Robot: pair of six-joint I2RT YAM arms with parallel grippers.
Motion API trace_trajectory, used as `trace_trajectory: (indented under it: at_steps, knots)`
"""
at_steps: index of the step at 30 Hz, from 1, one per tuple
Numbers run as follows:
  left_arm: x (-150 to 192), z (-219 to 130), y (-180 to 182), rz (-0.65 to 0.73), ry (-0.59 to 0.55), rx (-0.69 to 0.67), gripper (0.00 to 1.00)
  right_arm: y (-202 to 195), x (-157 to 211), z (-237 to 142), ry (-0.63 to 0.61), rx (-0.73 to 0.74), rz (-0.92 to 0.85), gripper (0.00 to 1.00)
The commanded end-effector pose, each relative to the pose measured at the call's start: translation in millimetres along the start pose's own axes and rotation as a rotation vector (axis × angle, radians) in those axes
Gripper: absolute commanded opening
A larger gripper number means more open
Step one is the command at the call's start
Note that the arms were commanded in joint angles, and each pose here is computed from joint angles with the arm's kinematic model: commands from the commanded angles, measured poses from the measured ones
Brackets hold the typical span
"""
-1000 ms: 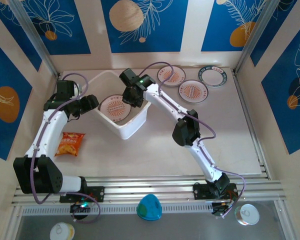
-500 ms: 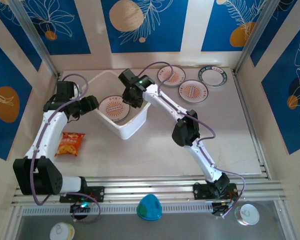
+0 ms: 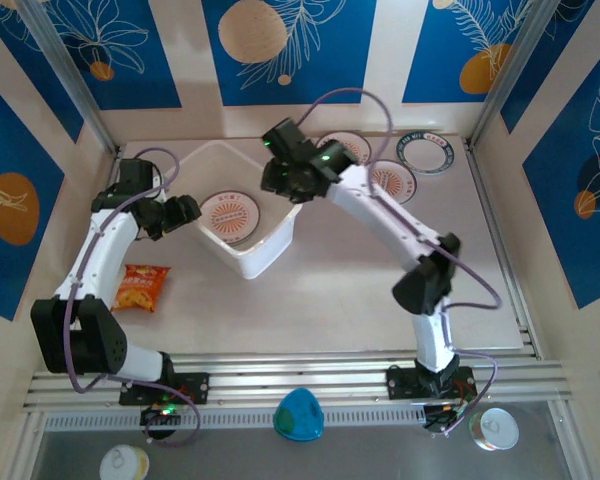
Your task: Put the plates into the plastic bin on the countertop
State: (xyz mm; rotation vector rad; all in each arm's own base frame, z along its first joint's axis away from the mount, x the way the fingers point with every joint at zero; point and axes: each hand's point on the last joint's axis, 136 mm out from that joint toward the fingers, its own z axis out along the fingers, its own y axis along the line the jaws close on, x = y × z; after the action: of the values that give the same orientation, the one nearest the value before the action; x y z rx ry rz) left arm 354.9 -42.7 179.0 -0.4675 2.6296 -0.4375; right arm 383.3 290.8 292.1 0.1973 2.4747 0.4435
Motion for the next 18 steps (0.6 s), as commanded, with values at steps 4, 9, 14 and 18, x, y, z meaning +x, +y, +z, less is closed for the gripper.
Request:
trace_trajectory:
  at_steps: [4,9,14,18]
  knots:
    - [4.7,5.0,-7.3,0.016,0.043,-0.076,0.72,-66.1,-17.6,6.8,-0.039,0.112,-0.068,0.65]
    - [7.0,13.2,-18.1,0.04,0.063,-0.096,0.67,-112.4,-20.5,5.8,-0.028,0.173,-0.02,0.64]
    - [10.8,14.1,-28.6,0.069,0.072,-0.101,0.54,-148.9,-20.2,8.6,-0.017,0.203,0.048,0.63]
    - [15.2,9.5,-32.8,0.092,0.075,-0.092,0.43,-178.3,-17.7,13.8,0.011,0.223,0.141,0.61]
